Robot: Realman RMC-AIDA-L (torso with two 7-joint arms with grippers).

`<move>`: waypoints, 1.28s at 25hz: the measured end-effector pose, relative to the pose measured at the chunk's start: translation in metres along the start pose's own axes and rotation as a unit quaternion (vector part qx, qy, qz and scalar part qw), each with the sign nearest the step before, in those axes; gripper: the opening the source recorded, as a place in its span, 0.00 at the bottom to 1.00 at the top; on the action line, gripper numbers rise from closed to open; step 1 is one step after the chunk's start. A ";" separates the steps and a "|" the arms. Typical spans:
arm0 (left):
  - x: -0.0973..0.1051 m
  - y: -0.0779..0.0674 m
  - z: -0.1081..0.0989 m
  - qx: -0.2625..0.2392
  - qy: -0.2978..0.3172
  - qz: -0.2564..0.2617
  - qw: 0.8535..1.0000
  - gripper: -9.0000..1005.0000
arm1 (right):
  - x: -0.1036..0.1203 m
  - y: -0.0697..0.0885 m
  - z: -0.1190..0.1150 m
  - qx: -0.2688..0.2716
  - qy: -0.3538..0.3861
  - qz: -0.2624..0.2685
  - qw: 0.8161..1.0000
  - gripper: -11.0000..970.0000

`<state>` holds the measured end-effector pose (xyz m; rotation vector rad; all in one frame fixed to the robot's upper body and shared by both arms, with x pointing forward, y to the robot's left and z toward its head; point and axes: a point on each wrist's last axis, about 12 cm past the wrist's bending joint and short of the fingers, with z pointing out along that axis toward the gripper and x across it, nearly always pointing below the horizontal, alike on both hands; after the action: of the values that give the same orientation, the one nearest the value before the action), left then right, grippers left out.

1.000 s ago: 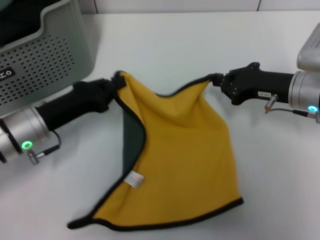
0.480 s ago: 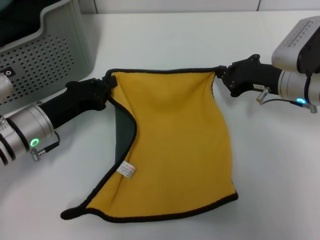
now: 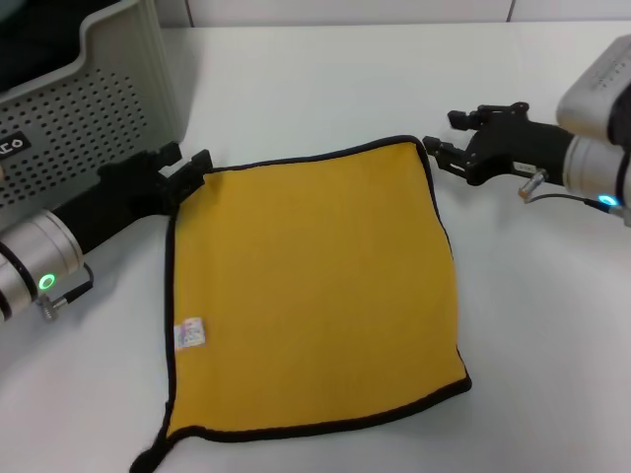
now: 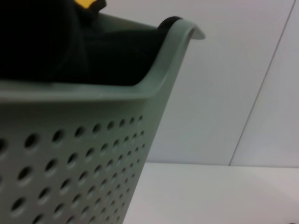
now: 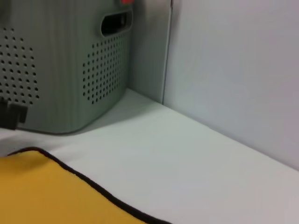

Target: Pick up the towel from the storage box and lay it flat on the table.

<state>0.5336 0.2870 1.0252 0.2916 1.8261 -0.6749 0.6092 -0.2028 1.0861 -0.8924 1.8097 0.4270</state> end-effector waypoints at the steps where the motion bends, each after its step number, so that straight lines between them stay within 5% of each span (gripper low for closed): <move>1: 0.001 0.001 -0.001 -0.002 0.001 0.000 1.000 0.32 | -0.001 0.000 -0.003 0.002 -0.006 -0.005 1.000 0.30; 6: 0.004 -0.001 -0.015 0.008 -0.011 0.013 1.000 0.50 | 0.001 0.014 -0.025 -0.023 -0.038 -0.049 0.998 0.58; 11: 0.004 -0.038 -0.031 0.148 -0.070 0.091 0.982 0.74 | -0.004 0.038 -0.046 -0.142 -0.103 -0.064 0.982 0.68; 17: -0.007 -0.071 -0.039 0.324 -0.090 0.118 0.934 0.81 | -0.016 0.047 -0.094 -0.307 -0.186 -0.069 0.931 0.81; 24: -0.016 -0.074 -0.054 0.384 -0.104 0.111 0.911 0.81 | -0.012 0.049 -0.112 -0.338 -0.204 -0.064 0.917 0.91; 32: -0.017 -0.073 -0.057 0.391 -0.101 0.103 0.909 0.81 | -0.009 0.052 -0.111 -0.346 -0.193 -0.065 0.916 0.91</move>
<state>0.4578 0.2630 1.0762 0.8926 1.2306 -1.2182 0.5009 -0.2367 1.1341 -1.2887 1.2203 1.1164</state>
